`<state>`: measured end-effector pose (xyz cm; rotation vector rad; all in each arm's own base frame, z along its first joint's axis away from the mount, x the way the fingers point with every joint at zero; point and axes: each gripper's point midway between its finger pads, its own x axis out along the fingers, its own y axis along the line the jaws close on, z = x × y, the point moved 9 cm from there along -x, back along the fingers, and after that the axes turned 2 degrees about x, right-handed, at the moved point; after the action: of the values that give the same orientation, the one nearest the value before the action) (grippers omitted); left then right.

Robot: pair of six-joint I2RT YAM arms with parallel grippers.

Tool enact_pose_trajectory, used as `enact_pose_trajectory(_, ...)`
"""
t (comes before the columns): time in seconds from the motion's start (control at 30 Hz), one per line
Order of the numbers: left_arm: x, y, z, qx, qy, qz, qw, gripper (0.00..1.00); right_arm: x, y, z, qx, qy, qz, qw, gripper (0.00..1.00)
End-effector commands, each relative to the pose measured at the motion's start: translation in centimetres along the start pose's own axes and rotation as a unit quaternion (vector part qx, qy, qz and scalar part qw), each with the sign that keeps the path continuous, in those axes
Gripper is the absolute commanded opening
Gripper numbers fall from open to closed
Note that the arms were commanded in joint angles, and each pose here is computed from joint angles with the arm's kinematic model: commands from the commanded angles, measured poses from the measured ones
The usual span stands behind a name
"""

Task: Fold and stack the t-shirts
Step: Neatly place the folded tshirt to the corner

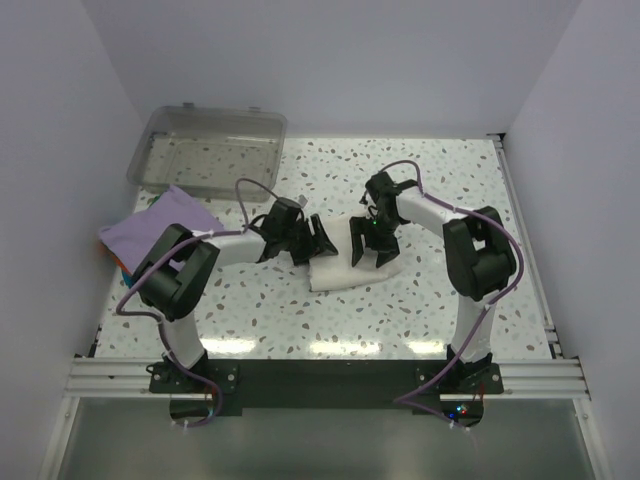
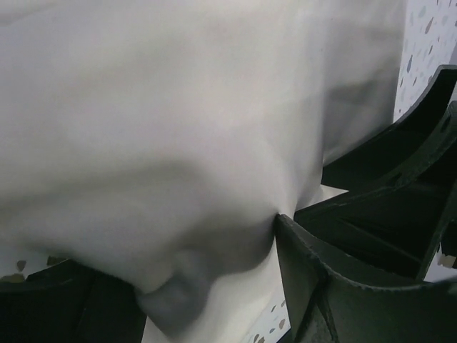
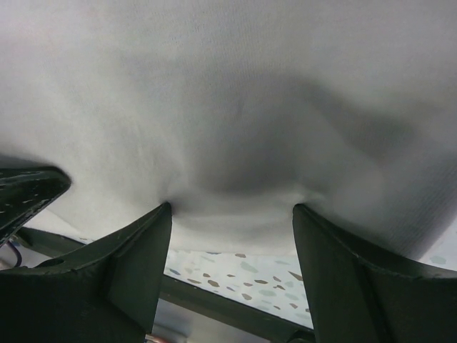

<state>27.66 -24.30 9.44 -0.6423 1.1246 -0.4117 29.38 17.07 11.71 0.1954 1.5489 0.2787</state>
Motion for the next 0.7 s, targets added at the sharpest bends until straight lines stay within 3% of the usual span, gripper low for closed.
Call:
enact_pose_trajectory(0.0,2.1,2.4,-2.5,-0.002,0.048,0.072,0.996,0.68,0.2,0.1,1.1,-0.011,-0.022,0.005,1.0,0.72)
enact_pose_trajectory(0.1,2.7,2.3,-2.4,0.006,0.052,0.075,0.996,0.56,0.2,0.0,0.8,-0.01,-0.02,0.005,1.0,0.72)
enact_pose_trajectory(0.13,2.7,2.5,-2.5,0.007,0.056,0.082,0.995,0.43,0.2,0.0,0.7,-0.01,-0.02,0.005,1.0,0.72)
enact_pose_trajectory(0.2,2.7,2.5,-2.3,0.017,0.053,0.09,0.994,0.28,0.2,-0.1,0.6,-0.01,-0.021,0.004,1.0,0.72)
enact_pose_trajectory(0.23,2.5,2.7,-2.2,0.021,0.052,0.103,0.993,0.16,0.1,0.0,0.6,-0.01,-0.021,0.005,1.0,0.72)
enact_pose_trajectory(0.33,1.8,2.5,-1.7,0.049,0.048,0.128,0.989,0.0,-0.4,0.0,0.5,-0.012,-0.021,0.003,1.0,0.72)
enact_pose_trajectory(0.5,-0.1,1.4,0.2,0.117,0.03,0.165,0.979,0.0,-2.3,0.2,0.5,-0.025,-0.034,-0.008,0.999,0.75)
enact_pose_trajectory(0.67,-4.1,0.4,2.1,0.18,0.007,0.236,0.955,0.0,-4.5,0.3,0.3,-0.037,-0.05,-0.03,0.998,0.77)
